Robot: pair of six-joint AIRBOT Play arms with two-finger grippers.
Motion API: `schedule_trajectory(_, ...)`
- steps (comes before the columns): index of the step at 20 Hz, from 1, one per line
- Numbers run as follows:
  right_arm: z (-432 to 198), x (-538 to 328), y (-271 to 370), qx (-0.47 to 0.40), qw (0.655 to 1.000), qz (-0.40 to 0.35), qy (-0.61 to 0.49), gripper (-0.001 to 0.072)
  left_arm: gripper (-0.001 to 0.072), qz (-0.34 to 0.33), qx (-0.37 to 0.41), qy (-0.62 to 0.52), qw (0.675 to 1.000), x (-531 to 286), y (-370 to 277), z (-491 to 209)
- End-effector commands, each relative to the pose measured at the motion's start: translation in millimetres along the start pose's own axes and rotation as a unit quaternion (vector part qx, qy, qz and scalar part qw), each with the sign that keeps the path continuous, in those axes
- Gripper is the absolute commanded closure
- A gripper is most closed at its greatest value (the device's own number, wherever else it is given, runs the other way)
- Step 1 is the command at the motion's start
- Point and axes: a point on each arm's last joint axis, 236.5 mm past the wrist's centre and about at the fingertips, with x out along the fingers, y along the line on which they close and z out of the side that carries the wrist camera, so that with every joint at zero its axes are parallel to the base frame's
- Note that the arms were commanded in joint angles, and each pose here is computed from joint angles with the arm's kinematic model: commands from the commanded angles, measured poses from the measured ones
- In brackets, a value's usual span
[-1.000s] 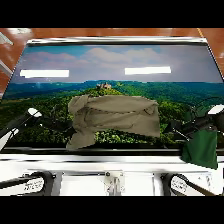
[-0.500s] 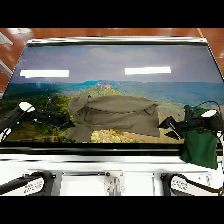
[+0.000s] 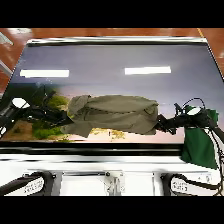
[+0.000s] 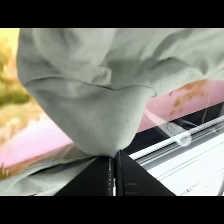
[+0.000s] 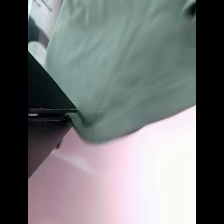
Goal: Fold the shirts.
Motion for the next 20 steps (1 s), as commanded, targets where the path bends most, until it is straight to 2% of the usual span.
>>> schedule_trajectory(1, -7, -12, 30, -0.07, 0.997, 0.022, 0.016, 0.0644, 0.0661, -0.001, 0.025, -0.043, 0.999, -33, -14, 29)
schedule_trajectory(3, -7, -49, 62, -0.163, 0.986, 0.041, 0.001, 0.0644, 0.0662, 0.003, 0.062, -0.1, 0.993, -76, -36, 57)
schedule_trajectory(5, -8, -110, 116, -0.27, 0.958, 0.078, -0.058, 0.0644, 0.0662, 0.011, 0.12, -0.177, 0.977, -138, -75, 80)
schedule_trajectory(7, -20, -195, 183, -0.359, 0.912, 0.111, -0.164, 0.0644, 0.0662, 0.024, 0.206, -0.285, 0.936, -223, -140, 90)
schedule_trajectory(8, -32, -246, 214, -0.4, 0.878, 0.114, -0.236, 0.0645, 0.0661, 0.031, 0.248, -0.342, 0.906, -268, -177, 85)
schedule_trajectory(10, -64, -350, 262, -0.447, 0.796, 0.105, -0.394, 0.0644, 0.0662, 0.047, 0.326, -0.465, 0.822, -363, -252, 55)
schedule_trajectory(12, -113, -436, 292, -0.459, 0.713, 0.111, -0.519, 0.0644, 0.0661, 0.066, 0.347, -0.575, 0.738, -445, -301, 11)
schedule_trajectory(13, -136, -463, 295, -0.456, 0.686, 0.107, -0.556, 0.0644, 0.0661, 0.078, 0.339, -0.619, 0.704, -479, -314, -13)
schedule_trajectory(15, -171, -498, 285, -0.432, 0.664, 0.085, -0.604, 0.0645, 0.0661, 0.108, 0.325, -0.671, 0.658, -519, -323, -58)
schedule_trajectory(16, -186, -508, 278, -0.412, 0.663, 0.085, -0.619, 0.0644, 0.0661, 0.115, 0.314, -0.685, 0.647, -529, -323, -76)
schedule_trajectory(18, -209, -508, 273, -0.382, 0.678, 0.116, -0.618, 0.0644, 0.0661, 0.127, 0.288, -0.692, 0.65, -532, -313, -100)
schedule_trajectory(20, -223, -495, 265, -0.382, 0.696, 0.113, -0.598, 0.0645, 0.0661, 0.142, 0.286, -0.667, 0.674, -516, -303, -112)
